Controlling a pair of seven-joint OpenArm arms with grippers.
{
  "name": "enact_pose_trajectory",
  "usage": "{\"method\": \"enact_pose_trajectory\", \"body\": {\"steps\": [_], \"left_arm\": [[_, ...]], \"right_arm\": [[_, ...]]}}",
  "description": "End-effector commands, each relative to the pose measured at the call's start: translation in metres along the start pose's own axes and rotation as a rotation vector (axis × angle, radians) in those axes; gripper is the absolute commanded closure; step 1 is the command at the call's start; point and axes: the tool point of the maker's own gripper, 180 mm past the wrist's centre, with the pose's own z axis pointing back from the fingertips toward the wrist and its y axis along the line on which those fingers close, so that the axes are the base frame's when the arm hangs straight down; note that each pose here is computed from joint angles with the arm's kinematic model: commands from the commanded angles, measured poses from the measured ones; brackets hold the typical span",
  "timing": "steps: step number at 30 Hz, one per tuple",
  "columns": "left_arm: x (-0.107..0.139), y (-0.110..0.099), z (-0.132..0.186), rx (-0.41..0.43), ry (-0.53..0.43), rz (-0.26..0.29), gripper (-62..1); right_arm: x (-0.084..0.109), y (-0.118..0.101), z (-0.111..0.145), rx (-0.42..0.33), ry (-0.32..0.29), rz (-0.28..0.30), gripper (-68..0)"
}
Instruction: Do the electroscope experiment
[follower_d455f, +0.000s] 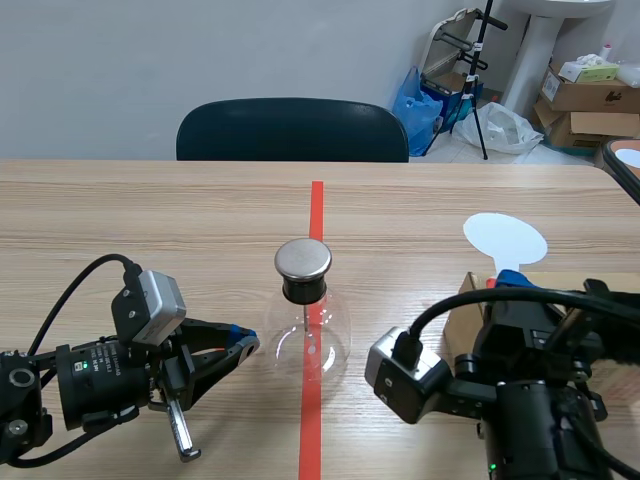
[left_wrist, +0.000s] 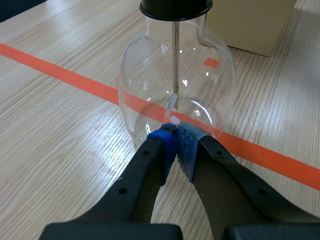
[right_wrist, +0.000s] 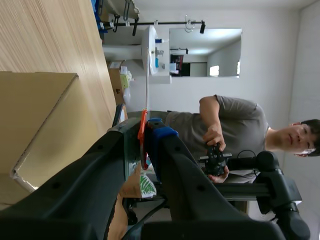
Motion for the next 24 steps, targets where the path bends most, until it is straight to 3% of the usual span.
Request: {"method": "enact_pose_trajectory", "body": {"steps": [1, 9, 12, 18, 24], "left_arm": [[0.010, 0.001, -0.002, 0.001, -0.037, 0.003, -3.1], [0.010, 0.001, -0.002, 0.001, -0.037, 0.003, -3.1], [0.010, 0.001, -0.002, 0.001, -0.037, 0.003, -3.1], [0.010, 0.001, -0.002, 0.001, -0.037, 0.003, -3.1], [0.010, 0.001, -0.002, 0.001, -0.037, 0.003, -3.1]], "right_arm": [[-0.002, -0.006, -0.002, -0.023, 0.009, -0.006, -1.1], [-0.004, -0.006, -0.002, -0.023, 0.023, -0.007, -1.1], [0.000, -0.006, -0.002, -0.023, -0.002, -0.006, -1.1], [0.022, -0.006, -0.001, -0.023, -0.123, -0.005, -1.1], [0.053, -0.006, 0.006, -0.024, -0.302, -0.003, -1.1]]}}
